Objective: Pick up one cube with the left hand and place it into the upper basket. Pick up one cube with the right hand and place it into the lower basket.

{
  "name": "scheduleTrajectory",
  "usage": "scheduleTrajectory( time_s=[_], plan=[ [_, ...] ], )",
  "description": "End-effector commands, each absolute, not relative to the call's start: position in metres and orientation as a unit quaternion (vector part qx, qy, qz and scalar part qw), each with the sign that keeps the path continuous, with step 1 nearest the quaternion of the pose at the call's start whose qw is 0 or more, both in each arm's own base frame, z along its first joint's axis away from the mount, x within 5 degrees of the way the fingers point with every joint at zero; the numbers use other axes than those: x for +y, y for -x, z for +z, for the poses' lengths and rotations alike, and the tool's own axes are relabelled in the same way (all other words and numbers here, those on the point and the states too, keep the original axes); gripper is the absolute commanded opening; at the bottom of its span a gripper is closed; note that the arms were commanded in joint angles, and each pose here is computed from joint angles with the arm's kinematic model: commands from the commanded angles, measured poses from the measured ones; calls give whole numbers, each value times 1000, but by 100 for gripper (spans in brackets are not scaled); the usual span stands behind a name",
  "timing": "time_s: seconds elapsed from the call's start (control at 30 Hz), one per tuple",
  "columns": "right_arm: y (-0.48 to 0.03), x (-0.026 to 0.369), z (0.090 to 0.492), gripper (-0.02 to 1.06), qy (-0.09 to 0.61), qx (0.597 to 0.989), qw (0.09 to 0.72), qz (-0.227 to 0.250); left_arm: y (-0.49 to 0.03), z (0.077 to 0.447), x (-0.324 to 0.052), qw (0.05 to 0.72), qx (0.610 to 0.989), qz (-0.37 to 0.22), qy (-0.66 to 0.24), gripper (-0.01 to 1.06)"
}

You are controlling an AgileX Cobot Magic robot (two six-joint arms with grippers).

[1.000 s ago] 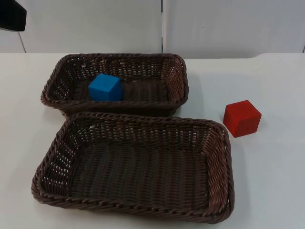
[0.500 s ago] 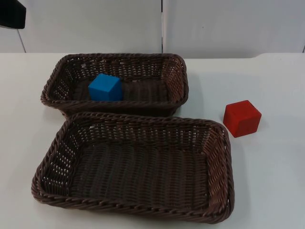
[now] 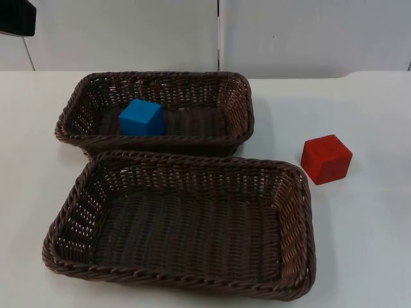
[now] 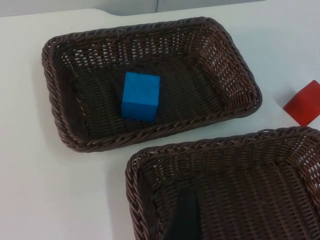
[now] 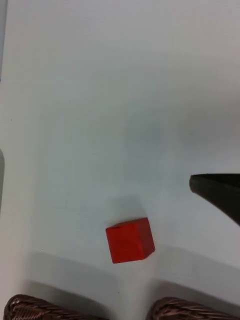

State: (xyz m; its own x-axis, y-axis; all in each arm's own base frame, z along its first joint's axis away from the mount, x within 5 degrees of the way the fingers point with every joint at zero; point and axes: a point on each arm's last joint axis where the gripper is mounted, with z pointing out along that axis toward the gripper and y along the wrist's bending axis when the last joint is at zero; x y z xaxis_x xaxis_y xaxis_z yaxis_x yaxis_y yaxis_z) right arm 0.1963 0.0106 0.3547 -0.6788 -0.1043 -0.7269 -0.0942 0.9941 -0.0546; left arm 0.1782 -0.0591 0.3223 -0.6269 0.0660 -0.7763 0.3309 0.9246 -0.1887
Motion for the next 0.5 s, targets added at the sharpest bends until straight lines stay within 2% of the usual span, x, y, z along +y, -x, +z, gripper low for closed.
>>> scheduleTrajectory(
  time_s=[0.0, 0.47],
  plan=[
    [-207, 11, 357, 105, 55, 914, 402, -6, -177, 323, -60, 421, 885, -167, -108, 68],
    [-279, 17, 332, 105, 72, 939, 336, -8, -177, 324, -62, 420, 884, -179, -101, 68]
  ],
)
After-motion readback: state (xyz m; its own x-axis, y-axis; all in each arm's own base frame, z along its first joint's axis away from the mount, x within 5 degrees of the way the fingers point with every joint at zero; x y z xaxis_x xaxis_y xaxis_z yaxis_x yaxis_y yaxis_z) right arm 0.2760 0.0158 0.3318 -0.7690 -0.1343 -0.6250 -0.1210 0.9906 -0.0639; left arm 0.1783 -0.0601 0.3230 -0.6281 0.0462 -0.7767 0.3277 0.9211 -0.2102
